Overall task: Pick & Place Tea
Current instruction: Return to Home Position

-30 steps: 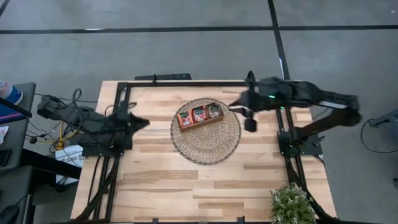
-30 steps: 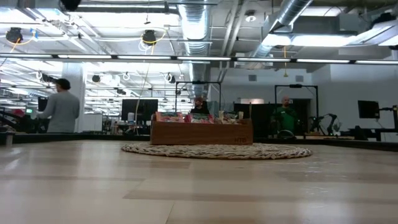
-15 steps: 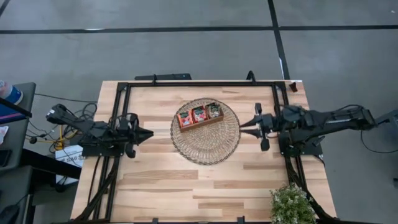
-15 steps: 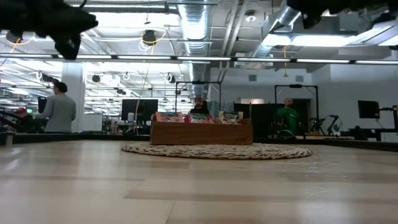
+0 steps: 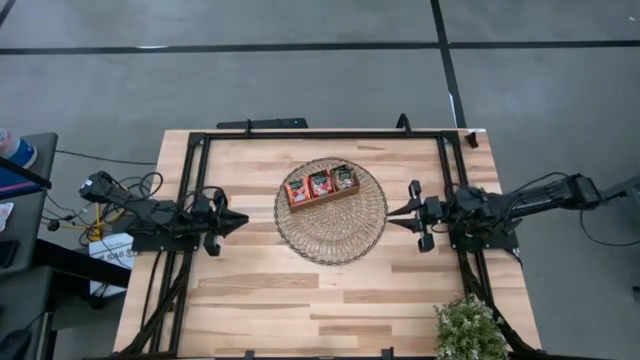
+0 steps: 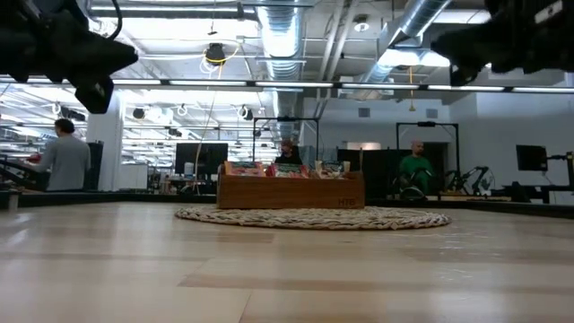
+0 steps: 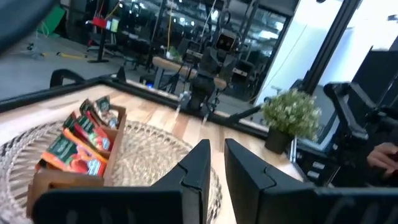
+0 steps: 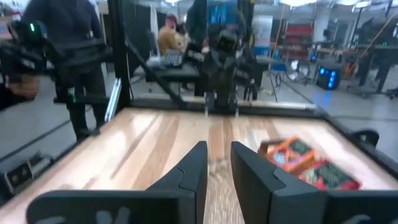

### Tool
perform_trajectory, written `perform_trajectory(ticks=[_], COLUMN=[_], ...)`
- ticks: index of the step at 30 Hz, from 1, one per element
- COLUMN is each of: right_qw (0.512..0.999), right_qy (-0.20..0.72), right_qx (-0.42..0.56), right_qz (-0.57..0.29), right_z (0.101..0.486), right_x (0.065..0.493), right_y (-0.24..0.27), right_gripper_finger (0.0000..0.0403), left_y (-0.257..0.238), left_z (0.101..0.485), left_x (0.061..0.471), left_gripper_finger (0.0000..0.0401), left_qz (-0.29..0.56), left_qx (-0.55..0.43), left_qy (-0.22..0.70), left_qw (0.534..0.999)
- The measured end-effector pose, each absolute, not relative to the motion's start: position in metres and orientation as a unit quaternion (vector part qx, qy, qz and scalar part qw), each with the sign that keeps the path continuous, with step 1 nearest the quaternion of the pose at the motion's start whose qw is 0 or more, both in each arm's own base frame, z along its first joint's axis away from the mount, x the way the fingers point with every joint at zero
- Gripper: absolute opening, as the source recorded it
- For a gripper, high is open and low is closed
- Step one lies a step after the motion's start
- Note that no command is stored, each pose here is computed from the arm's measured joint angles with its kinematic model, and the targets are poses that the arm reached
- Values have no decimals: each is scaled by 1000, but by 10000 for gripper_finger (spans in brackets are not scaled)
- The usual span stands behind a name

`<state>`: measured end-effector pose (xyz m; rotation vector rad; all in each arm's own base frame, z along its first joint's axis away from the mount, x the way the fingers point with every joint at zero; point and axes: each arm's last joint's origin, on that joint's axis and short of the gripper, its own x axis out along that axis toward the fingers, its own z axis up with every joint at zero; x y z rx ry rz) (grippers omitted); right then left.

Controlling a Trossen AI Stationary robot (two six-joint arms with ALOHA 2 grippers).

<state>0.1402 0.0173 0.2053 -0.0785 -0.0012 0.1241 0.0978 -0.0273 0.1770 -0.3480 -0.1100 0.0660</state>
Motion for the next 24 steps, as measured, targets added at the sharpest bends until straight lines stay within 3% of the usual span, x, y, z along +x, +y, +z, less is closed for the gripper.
perform_trajectory(ticks=[16, 24], right_qw=[997, 995], right_qy=[-1, 41], right_qx=[-37, 32], right_qz=[71, 87], right_z=[166, 159], right_x=[130, 130], right_y=[18, 21], right_gripper_finger=[62, 62], left_y=[-26, -21], left_z=[171, 169], left_x=[98, 97], left_gripper_finger=[39, 39], left_qz=[58, 153], left_qx=[-165, -204], left_qy=[-30, -44], left_qw=[984, 966])
